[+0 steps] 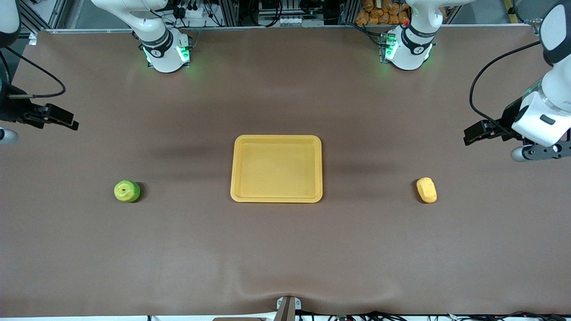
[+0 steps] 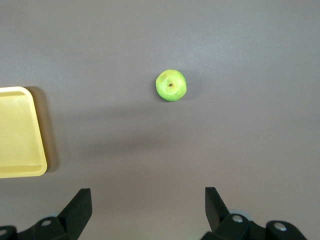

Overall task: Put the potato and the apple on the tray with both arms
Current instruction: 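Reach the right gripper to the apple while the left gripper reaches the potato, then close the right gripper on the apple while the left gripper grasps the potato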

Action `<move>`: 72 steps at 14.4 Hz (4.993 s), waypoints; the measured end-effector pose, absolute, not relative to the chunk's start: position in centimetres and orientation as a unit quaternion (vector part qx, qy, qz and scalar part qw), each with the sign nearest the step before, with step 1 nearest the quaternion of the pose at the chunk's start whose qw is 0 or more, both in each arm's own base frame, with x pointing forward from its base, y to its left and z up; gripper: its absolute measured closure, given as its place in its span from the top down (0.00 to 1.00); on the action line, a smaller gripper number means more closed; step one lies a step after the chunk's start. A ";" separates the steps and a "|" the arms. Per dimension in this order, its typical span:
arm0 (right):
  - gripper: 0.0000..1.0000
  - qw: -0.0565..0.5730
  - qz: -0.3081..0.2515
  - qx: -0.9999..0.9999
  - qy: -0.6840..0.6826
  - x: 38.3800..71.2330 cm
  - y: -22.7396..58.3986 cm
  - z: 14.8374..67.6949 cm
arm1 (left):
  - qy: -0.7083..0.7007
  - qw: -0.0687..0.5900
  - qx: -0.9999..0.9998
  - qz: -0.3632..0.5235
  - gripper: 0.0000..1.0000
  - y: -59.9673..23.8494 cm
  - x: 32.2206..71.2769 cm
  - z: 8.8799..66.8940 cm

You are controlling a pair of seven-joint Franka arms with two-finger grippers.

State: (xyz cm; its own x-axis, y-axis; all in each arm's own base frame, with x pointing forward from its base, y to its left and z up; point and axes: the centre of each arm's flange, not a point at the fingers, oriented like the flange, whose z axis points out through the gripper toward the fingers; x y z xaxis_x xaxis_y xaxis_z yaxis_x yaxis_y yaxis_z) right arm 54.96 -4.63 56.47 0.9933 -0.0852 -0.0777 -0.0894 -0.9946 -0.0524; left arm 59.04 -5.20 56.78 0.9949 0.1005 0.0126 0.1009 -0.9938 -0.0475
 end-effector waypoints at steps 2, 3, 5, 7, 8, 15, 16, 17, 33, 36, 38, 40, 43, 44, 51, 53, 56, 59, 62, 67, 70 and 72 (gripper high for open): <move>1.00 0.027 0.037 -0.998 0.043 55.3 -4.7 55.0 | -0.050 0.023 -0.998 -0.008 1.00 -5.2 59.3 55.4; 1.00 0.027 0.037 -0.998 0.042 55.5 -4.6 54.3 | -0.049 0.023 -0.998 -0.010 1.00 -5.2 59.4 54.8; 1.00 0.026 0.033 -0.999 0.032 56.3 -4.7 53.0 | -0.048 0.022 -0.998 -0.014 1.00 -5.2 59.6 53.5; 1.00 0.025 0.032 -0.999 0.021 57.2 -4.9 51.4 | -0.049 0.021 -0.998 -0.016 1.00 -5.0 59.9 52.0; 1.00 0.025 0.033 -0.999 0.018 57.6 -5.1 50.5 | -0.050 0.020 -0.998 -0.019 1.00 -4.9 60.1 51.2; 1.00 0.019 0.037 -0.999 0.011 60.7 -6.4 43.4 | -0.046 0.020 -0.999 -0.020 1.00 -4.6 61.6 45.6; 1.00 0.019 0.036 -0.999 0.012 61.1 -6.4 42.4 | -0.039 0.033 -0.998 -0.020 1.00 -4.4 61.9 44.6; 1.00 0.018 0.036 -0.999 0.012 61.4 -6.5 41.6 | -0.032 0.045 -0.998 -0.019 1.00 -4.3 62.2 43.6; 1.00 0.011 0.043 -0.999 0.017 63.5 -7.2 33.4 | -0.049 0.028 -0.998 -0.012 1.00 -2.5 64.5 31.8; 1.00 0.010 0.038 -0.999 0.018 63.8 -7.3 32.6 | -0.054 0.019 -0.998 -0.018 1.00 -2.3 64.3 29.0; 1.00 0.008 0.027 -0.999 0.019 63.9 -7.4 31.5 | -0.061 0.010 -0.998 -0.017 1.00 -2.4 64.2 27.5; 1.00 0.004 0.007 -1.000 0.019 63.7 -7.4 30.0 | -0.066 0.002 -0.998 -0.016 1.00 -2.5 64.3 26.4; 1.00 0.003 0.002 -1.000 0.019 63.1 -7.3 27.9 | -0.067 -0.002 -0.998 -0.017 1.00 -2.6 64.4 25.1; 1.00 0.003 0.001 -1.000 0.018 63.1 -7.2 27.4 | -0.067 -0.003 -0.998 -0.016 1.00 -2.6 64.4 24.7; 1.00 0.002 0.024 -1.000 0.018 62.7 -7.1 22.1 | -0.070 -0.007 -0.997 -0.008 0.88 -2.4 64.2 21.9; 1.00 0.002 0.028 -0.999 0.017 62.6 -7.0 21.3 | -0.074 -0.008 -0.997 -0.005 0.84 -1.9 64.2 21.4; 1.00 0.004 0.030 -0.999 0.019 62.6 -7.0 21.0 | -0.078 -0.008 -0.997 -0.002 0.80 -1.5 64.1 21.1; 1.00 0.008 0.030 -0.999 0.023 62.6 -6.9 20.9 | -0.078 -0.008 -0.997 -0.002 0.67 -1.4 64.1 21.1; 0.81 0.015 0.028 -0.999 0.031 62.7 -6.9 21.1 | -0.078 -0.008 -0.997 -0.003 0.48 -1.5 64.2 21.1; 0.81 0.020 0.027 -0.999 0.036 62.7 -6.8 21.1 | -0.075 -0.010 -0.997 -0.011 0.48 -1.8 64.5 21.7; 0.81 0.022 0.030 -0.999 0.033 63.0 -6.5 21.5 | -0.072 -0.012 -0.997 -0.025 0.48 -2.3 65.1 23.2; 0.81 0.026 0.040 -0.999 0.027 63.4 -6.0 22.9 | -0.066 -0.013 -0.997 -0.034 0.48 -3.0 65.3 24.6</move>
State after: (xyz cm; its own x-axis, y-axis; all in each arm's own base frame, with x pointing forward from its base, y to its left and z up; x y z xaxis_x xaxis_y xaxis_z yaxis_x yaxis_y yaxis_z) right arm 63.37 -5.96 22.91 0.9953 -0.0525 -0.0811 -0.0565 -0.9972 -0.0488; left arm 65.33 -3.01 24.56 0.9888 0.1335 0.0669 0.1317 -0.9908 0.0308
